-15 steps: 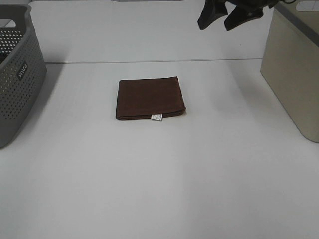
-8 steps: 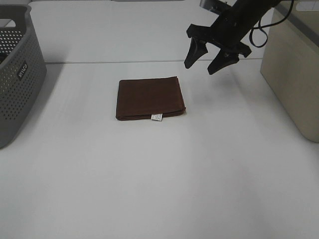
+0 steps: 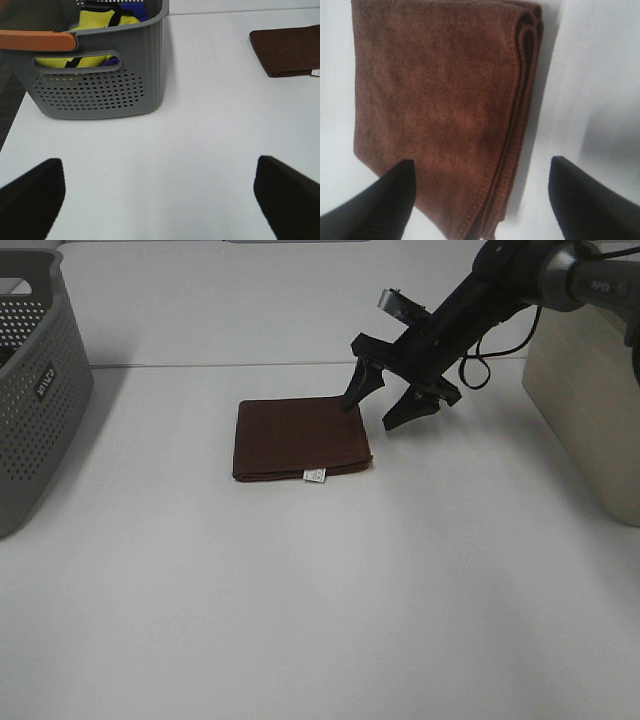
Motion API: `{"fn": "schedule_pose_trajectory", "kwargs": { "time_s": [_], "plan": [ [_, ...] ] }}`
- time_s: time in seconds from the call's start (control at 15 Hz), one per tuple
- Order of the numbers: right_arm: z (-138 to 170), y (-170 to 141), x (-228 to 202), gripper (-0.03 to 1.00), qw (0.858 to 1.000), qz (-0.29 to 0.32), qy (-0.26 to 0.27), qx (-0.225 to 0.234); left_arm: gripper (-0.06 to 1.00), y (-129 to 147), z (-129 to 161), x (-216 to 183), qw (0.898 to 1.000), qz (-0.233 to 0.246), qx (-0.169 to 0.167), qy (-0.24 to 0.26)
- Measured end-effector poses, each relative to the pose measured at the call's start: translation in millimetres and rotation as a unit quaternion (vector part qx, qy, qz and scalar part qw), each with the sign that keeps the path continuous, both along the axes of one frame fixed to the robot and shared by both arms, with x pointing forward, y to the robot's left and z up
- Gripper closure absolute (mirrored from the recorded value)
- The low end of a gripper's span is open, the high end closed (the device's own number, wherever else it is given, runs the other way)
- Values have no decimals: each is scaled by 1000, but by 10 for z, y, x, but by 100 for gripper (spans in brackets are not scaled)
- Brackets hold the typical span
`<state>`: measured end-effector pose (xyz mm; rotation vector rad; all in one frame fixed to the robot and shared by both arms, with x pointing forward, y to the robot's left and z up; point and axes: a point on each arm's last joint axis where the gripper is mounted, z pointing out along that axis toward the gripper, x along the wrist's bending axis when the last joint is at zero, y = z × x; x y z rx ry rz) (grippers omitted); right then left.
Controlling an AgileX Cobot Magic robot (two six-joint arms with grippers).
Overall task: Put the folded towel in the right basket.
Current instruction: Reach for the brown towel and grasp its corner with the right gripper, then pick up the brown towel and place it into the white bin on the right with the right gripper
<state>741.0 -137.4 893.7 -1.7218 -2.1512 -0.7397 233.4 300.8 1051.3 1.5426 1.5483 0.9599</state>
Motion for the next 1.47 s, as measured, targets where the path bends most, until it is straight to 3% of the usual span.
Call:
{"fn": "schedule_pose_trajectory", "kwargs": {
  "time_s": [0.4,0.53,0.67,0.8,0.87,1.0,1.2,1.33,1.47],
  "plan": [
    [-237,64,62,27,1000,2,9,10,-3,0,0,0,1000,0,0,0],
    [-279,257,24,30,1000,11,5,20,-3,0,0,0,1000,0,0,0],
    [-311,298,29,49,1000,8,-3,17,-3,0,0,0,1000,0,0,0],
    [-332,289,43,85,1000,4,-9,11,-3,0,0,0,1000,0,0,0],
    [-332,283,49,90,1000,3,-12,10,-3,0,0,0,1000,0,0,0],
    [-309,286,50,90,1000,8,-14,11,-3,0,0,0,1000,0,0,0],
    [150,309,72,90,998,43,-49,21,-3,0,0,0,1000,0,0,0],
    [724,301,59,90,993,57,-103,26,-3,0,0,0,1000,0,0,0],
    [1272,219,11,90,984,54,-170,-5,-3,0,0,0,1000,0,0,0]
  ]
}}
